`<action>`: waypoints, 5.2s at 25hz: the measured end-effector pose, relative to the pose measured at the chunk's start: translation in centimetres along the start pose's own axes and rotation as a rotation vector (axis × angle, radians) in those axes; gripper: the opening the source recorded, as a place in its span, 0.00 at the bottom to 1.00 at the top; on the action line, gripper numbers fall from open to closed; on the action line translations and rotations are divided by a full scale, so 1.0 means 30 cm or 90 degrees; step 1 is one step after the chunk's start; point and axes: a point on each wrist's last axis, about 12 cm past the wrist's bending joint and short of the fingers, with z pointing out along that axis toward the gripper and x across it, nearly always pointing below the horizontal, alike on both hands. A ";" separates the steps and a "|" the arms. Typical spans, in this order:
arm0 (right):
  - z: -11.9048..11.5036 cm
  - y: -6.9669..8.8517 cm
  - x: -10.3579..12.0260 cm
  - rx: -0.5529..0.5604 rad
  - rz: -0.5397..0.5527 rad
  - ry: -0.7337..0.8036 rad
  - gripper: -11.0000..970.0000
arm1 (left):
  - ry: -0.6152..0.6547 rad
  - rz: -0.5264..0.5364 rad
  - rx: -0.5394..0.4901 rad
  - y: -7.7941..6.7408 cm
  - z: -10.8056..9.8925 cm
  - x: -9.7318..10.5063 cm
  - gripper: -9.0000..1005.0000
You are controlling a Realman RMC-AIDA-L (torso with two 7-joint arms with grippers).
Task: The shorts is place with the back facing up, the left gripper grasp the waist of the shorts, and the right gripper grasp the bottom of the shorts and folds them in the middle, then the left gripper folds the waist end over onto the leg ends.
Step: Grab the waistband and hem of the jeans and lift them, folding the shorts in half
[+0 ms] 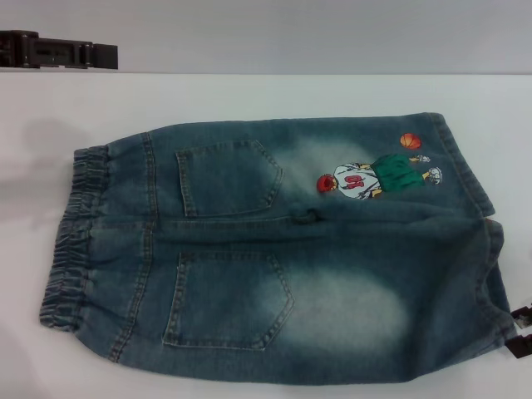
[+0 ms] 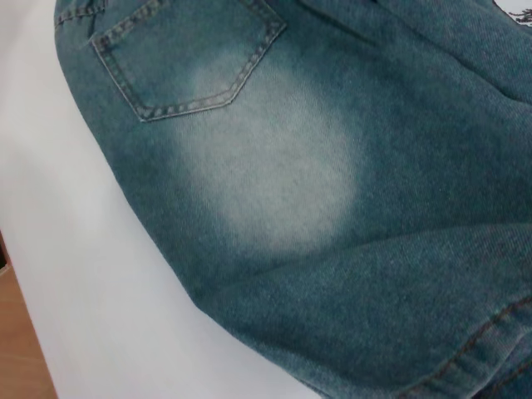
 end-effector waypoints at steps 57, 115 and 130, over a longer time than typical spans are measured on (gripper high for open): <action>0.049 -0.025 -0.061 0.058 -0.036 0.007 0.02 | 0.126 -0.007 -0.081 0.060 -0.030 0.092 0.73; 0.107 -0.108 -0.164 0.135 -0.058 -0.044 0.02 | 0.524 -0.126 -0.229 0.052 0.165 0.238 0.84; 0.110 -0.106 -0.168 0.135 -0.062 -0.044 0.02 | 0.558 -0.133 -0.204 0.052 0.206 0.267 0.83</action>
